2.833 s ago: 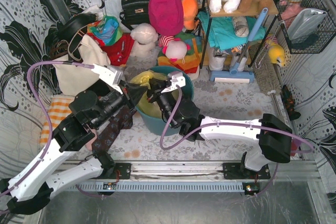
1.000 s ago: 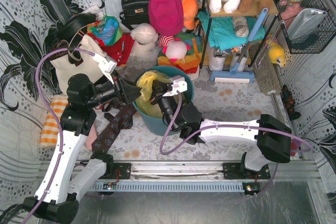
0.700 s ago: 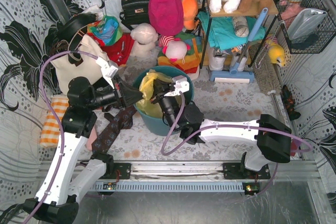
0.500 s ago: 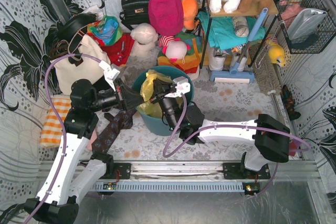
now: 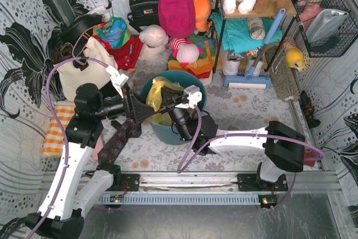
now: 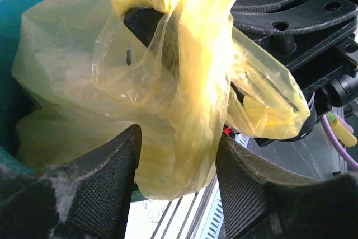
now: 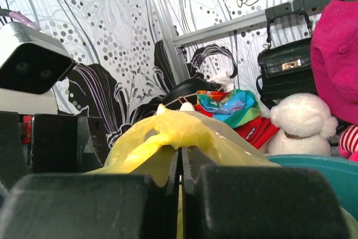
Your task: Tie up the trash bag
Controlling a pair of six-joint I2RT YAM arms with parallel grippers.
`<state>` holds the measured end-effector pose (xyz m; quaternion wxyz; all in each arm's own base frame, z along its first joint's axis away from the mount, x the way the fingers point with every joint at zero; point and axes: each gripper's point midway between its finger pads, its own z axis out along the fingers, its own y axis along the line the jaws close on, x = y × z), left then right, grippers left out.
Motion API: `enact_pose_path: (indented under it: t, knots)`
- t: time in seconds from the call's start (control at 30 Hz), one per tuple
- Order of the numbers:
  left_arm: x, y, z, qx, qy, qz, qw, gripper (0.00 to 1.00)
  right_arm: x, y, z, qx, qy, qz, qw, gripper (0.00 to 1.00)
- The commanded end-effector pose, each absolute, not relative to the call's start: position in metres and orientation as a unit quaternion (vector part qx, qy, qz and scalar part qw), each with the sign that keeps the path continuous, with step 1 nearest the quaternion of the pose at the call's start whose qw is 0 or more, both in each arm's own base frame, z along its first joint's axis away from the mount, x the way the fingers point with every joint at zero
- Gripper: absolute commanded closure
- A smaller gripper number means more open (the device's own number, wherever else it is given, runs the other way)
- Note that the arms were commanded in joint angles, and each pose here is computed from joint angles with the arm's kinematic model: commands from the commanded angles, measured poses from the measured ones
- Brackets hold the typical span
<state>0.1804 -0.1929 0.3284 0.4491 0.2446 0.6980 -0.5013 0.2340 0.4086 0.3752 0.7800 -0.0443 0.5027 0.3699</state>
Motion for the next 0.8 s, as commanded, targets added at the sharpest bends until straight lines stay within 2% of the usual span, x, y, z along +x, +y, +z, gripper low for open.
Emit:
enact_pose_path:
  t: [0.0, 0.3, 0.5, 0.57, 0.63, 0.77]
  knots:
    - [0.181, -0.184, 0.353, 0.262, 0.689, -0.459, 0.496, 0.35, 0.227, 0.407, 0.385, -0.040, 0.481, 0.389, 0.784, 1.00]
    - [0.167, -0.176, 0.397, 0.281, 0.679, -0.428, 0.525, 0.31, 0.228, 0.407, 0.384, -0.041, 0.485, 0.389, 0.782, 1.00]
    - [0.163, -0.173, 0.432, 0.274, 0.659, -0.422, 0.558, 0.34, 0.228, 0.407, 0.384, -0.041, 0.486, 0.388, 0.782, 1.00]
    - [0.181, -0.164, 0.446, 0.216, 0.667, -0.404, 0.587, 0.38, 0.228, 0.407, 0.384, -0.040, 0.486, 0.388, 0.782, 1.00]
    - [0.203, -0.154, 0.460, 0.128, 0.676, -0.406, 0.601, 0.39, 0.228, 0.407, 0.384, -0.037, 0.488, 0.390, 0.780, 1.00]
    - [0.225, -0.153, 0.462, 0.028, 0.686, -0.445, 0.575, 0.42, 0.228, 0.407, 0.384, -0.037, 0.489, 0.389, 0.780, 1.00]
